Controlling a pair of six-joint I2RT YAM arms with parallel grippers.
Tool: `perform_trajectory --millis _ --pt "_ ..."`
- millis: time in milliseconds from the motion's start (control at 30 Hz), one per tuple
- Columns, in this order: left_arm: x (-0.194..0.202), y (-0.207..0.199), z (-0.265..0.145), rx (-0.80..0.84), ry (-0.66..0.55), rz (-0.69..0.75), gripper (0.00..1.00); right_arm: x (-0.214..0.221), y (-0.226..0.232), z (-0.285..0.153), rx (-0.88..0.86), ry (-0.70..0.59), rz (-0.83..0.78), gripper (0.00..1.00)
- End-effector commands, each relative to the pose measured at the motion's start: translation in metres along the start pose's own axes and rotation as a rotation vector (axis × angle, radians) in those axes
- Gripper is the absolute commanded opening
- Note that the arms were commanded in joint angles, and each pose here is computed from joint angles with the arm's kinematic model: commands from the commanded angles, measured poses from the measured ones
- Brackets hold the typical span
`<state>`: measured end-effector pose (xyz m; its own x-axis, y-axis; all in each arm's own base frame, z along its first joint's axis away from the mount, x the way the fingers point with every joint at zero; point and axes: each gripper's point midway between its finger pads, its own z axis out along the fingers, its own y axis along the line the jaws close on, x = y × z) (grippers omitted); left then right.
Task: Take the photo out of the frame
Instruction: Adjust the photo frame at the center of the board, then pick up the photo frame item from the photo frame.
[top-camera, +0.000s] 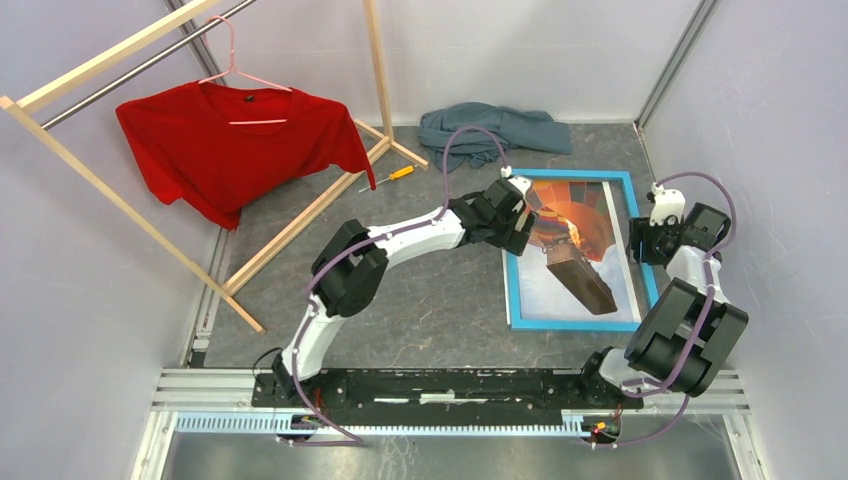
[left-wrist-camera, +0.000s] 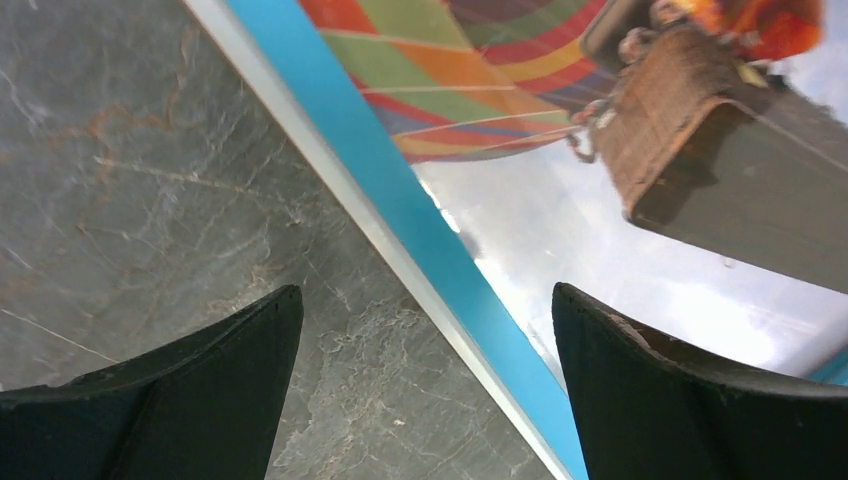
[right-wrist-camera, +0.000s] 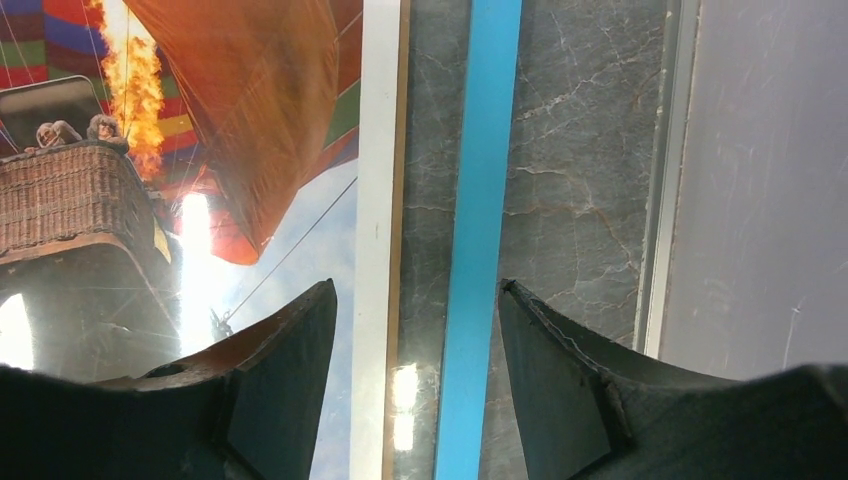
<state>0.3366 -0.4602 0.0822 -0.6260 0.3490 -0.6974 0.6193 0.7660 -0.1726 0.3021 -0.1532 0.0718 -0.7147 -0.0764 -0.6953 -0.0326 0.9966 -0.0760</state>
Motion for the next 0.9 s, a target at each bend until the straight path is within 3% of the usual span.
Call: perform_trajectory --millis 0,233,700,867 --pt "0.003 0.003 0.012 -0.085 0.013 -0.163 1.00 -0.021 -0.013 -0.002 0.036 -0.063 -0.052 0.66" --pt "0.002 -0.003 0.023 -0.091 0.021 -0.183 0.95 -0.016 -0.009 0.008 0.002 -0.060 -0.046 0.64" --pt "0.011 -0.009 0.029 -0.066 0.049 -0.179 0.73 -0.006 -0.004 0.025 -0.054 -0.036 -0.042 0.61" --pt "0.013 -0.011 0.030 -0.055 0.056 -0.173 0.70 -0.002 -0.006 0.028 -0.050 -0.025 -0.036 0.60"
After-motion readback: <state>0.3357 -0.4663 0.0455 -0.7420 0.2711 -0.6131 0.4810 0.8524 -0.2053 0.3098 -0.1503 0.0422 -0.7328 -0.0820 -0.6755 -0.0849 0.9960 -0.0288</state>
